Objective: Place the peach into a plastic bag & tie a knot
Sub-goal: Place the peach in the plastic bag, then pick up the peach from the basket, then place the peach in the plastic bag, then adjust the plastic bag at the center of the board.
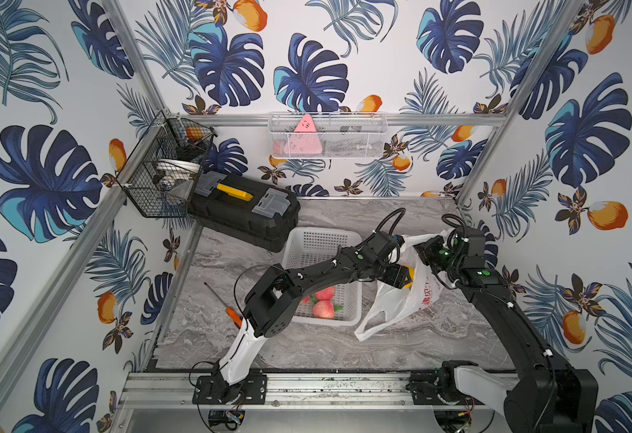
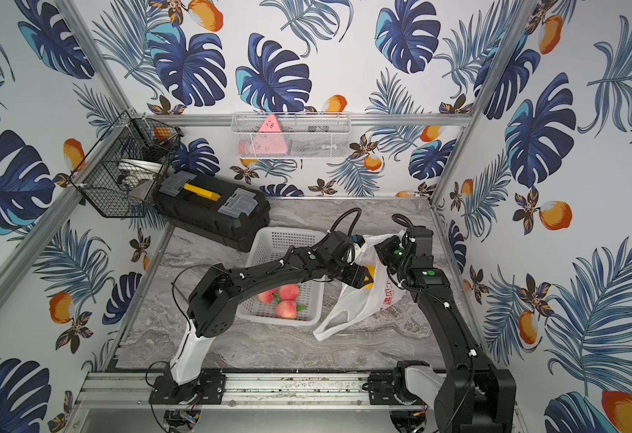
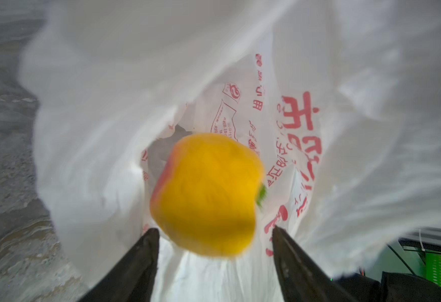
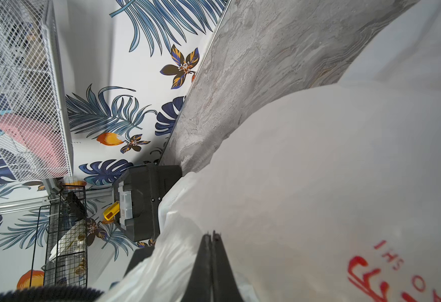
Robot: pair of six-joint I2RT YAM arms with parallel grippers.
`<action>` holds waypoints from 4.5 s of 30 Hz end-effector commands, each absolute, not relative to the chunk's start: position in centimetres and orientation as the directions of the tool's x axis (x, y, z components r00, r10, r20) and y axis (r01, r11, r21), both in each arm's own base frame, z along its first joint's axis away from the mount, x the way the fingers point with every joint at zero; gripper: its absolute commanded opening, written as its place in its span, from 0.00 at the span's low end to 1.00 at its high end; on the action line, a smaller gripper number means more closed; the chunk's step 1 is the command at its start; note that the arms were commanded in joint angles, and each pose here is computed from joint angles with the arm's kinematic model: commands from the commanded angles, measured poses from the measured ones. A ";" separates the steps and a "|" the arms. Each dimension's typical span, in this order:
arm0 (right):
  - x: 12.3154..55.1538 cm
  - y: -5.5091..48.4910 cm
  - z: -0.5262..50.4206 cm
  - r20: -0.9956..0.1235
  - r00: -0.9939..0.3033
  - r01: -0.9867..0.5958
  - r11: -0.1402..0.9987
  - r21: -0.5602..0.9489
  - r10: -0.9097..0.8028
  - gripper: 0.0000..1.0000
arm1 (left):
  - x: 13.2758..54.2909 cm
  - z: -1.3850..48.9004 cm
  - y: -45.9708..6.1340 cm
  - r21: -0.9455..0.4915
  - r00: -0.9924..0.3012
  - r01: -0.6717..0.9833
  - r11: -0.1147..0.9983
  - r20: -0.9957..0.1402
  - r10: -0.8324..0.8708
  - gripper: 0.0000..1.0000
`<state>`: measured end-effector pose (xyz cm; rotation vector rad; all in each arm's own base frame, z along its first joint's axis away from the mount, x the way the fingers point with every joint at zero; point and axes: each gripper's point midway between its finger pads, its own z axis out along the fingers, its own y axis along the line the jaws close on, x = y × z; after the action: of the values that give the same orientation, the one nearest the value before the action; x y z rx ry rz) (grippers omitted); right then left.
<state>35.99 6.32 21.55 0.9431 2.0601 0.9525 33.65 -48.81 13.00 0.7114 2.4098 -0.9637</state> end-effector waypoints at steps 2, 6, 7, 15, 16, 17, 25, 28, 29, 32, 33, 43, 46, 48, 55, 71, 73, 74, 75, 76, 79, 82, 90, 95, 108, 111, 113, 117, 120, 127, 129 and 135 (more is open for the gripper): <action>36.2 6.1 22.1 -0.276 -0.499 0.315 0.468 0.826 0.822 0.00 | 34.0 14.1 -48.4 -0.438 -0.722 0.648 0.623 -0.615 0.318 0.79; 36.4 6.0 22.0 -0.273 -0.498 0.316 0.465 0.827 0.823 0.00 | 33.4 16.2 -46.7 -0.399 -0.702 0.666 0.631 -0.623 0.346 0.77; 36.4 6.0 22.0 -0.274 -0.498 0.316 0.466 0.826 0.823 0.00 | 33.1 16.9 -46.1 -0.394 -0.698 0.668 0.631 -0.625 0.349 0.76; 36.7 6.2 22.2 -0.273 -0.514 0.315 0.475 0.822 0.813 0.00 | 31.7 17.4 -33.9 -0.272 -0.771 0.559 0.783 -0.519 0.369 0.75; 36.7 6.2 22.2 -0.275 -0.516 0.314 0.478 0.821 0.811 0.00 | 31.6 16.6 -31.7 -0.242 -0.792 0.530 0.813 -0.484 0.372 0.76; 36.7 6.2 22.1 -0.274 -0.518 0.316 0.479 0.819 0.810 0.00 | 31.5 15.7 -29.7 -0.213 -0.816 0.502 0.838 -0.439 0.377 0.77; 36.8 6.5 21.6 -0.263 -0.526 0.313 0.472 0.824 0.809 0.00 | 30.1 10.7 -22.9 -0.044 -0.876 0.441 0.896 -0.237 0.420 0.81; 36.8 6.5 21.6 -0.261 -0.528 0.314 0.471 0.824 0.808 0.00 | 30.0 9.2 -23.1 -0.051 -0.883 0.442 0.895 -0.201 0.425 0.82; 36.7 6.5 21.6 -0.262 -0.528 0.315 0.473 0.823 0.808 0.00 | 30.1 8.6 -23.0 -0.045 -0.885 0.440 0.897 -0.189 0.425 0.81; 36.6 6.5 21.6 -0.268 -0.529 0.314 0.480 0.819 0.805 0.00 | 30.6 7.3 -23.2 -0.034 -0.885 0.441 0.897 -0.183 0.428 0.79; 36.6 6.4 21.5 -0.269 -0.529 0.314 0.480 0.819 0.805 0.00 | 30.8 7.1 -23.4 -0.037 -0.886 0.440 0.897 -0.184 0.427 0.78; 36.3 6.3 21.4 -0.277 -0.530 0.319 0.491 0.811 0.802 0.00 | 31.7 7.7 -24.9 -0.098 -0.882 0.446 0.890 -0.215 0.419 0.51; 36.3 6.3 21.4 -0.278 -0.529 0.318 0.491 0.811 0.802 0.00 | 32.0 9.6 -25.3 -0.117 -0.877 0.449 0.886 -0.250 0.411 0.49; 36.3 6.3 21.4 -0.277 -0.529 0.317 0.490 0.812 0.802 0.00 | 32.1 11.5 -26.2 -0.157 -0.872 0.449 0.880 -0.290 0.394 0.48; 36.7 6.2 21.9 -0.283 -0.522 0.317 0.491 0.812 0.805 0.00 | 28.7 18.9 -37.2 -0.455 -0.802 0.556 0.695 -0.514 0.304 0.52; 36.1 6.8 22.4 -0.237 -0.531 0.314 0.449 0.837 0.814 0.00 | 33.7 18.0 -49.9 -0.564 -0.682 0.690 0.454 -0.716 0.146 0.51; 36.1 6.8 22.1 -0.230 -0.528 0.320 0.443 0.838 0.817 0.00 | 34.5 17.9 -50.7 -0.578 -0.678 0.688 0.439 -0.727 0.106 0.53; 36.1 6.7 22.0 -0.227 -0.526 0.324 0.440 0.838 0.820 0.00 | 34.9 17.8 -51.0 -0.578 -0.672 0.689 0.437 -0.736 0.087 0.54; 36.1 6.7 21.8 -0.223 -0.524 0.328 0.436 0.838 0.822 0.00 | 35.2 17.5 -51.3 -0.580 -0.669 0.689 0.435 -0.739 0.074 0.55; 36.1 6.7 21.6 -0.220 -0.523 0.330 0.434 0.838 0.823 0.00 | 35.5 17.3 -51.6 -0.578 -0.662 0.694 0.430 -0.747 0.065 0.57; 36.1 6.7 21.2 -0.212 -0.522 0.340 0.429 0.837 0.826 0.00 | 36.5 15.6 -52.2 -0.552 -0.652 0.692 0.465 -0.754 0.076 0.58; 36.1 6.7 21.3 -0.213 -0.522 0.340 0.431 0.836 0.826 0.00 | 37.5 14.2 -52.3 -0.510 -0.638 0.690 0.514 -0.764 0.097 0.62; 36.3 6.4 21.3 -0.223 -0.515 0.343 0.438 0.831 0.827 0.00 | 37.7 11.8 -52.2 -0.429 -0.628 0.692 0.580 -0.754 0.192 0.82; 36.3 6.1 21.3 -0.236 -0.509 0.343 0.447 0.826 0.828 0.00 | 36.4 14.6 -50.8 -0.395 -0.602 0.727 0.562 -0.760 0.245 0.92; 37.2 5.3 22.5 -0.249 -0.487 0.334 0.443 0.832 0.837 0.00 | 30.3 12.8 -41.9 -0.359 -0.734 0.643 0.677 -0.542 0.409 0.85; 37.4 5.4 22.5 -0.239 -0.487 0.330 0.431 0.840 0.840 0.00 | 30.5 10.5 -41.7 -0.330 -0.731 0.646 0.688 -0.527 0.433 0.85; 37.5 5.5 22.5 -0.234 -0.491 0.331 0.428 0.841 0.839 0.00 | 30.4 8.7 -42.2 -0.310 -0.729 0.655 0.689 -0.498 0.469 0.84; 37.5 4.9 23.3 -0.256 -0.474 0.329 0.439 0.836 0.842 0.00 | 30.3 5.8 -42.6 -0.224 -0.712 0.680 0.698 -0.432 0.554 0.81; 37.7 4.4 23.9 -0.267 -0.460 0.329 0.442 0.834 0.847 0.00 | 30.8 4.3 -42.1 -0.176 -0.710 0.679 0.712 -0.401 0.578 0.79; 38.2 3.4 24.5 -0.262 -0.427 0.338 0.422 0.841 0.865 0.00 | 30.1 2.7 -42.0 -0.185 -0.714 0.685 0.704 -0.361 0.600 0.65; 38.2 3.2 24.4 -0.256 -0.421 0.340 0.413 0.845 0.870 0.00 | 29.7 3.0 -42.2 -0.214 -0.718 0.685 0.697 -0.365 0.593 0.57; 38.1 3.2 24.7 -0.253 -0.420 0.336 0.409 0.848 0.871 0.00 | 29.9 6.2 -42.8 -0.236 -0.694 0.705 0.669 -0.424 0.582 0.49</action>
<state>38.05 3.23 24.12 1.0194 1.9702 0.9387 29.84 -42.23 4.54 1.0025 2.6113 -0.5039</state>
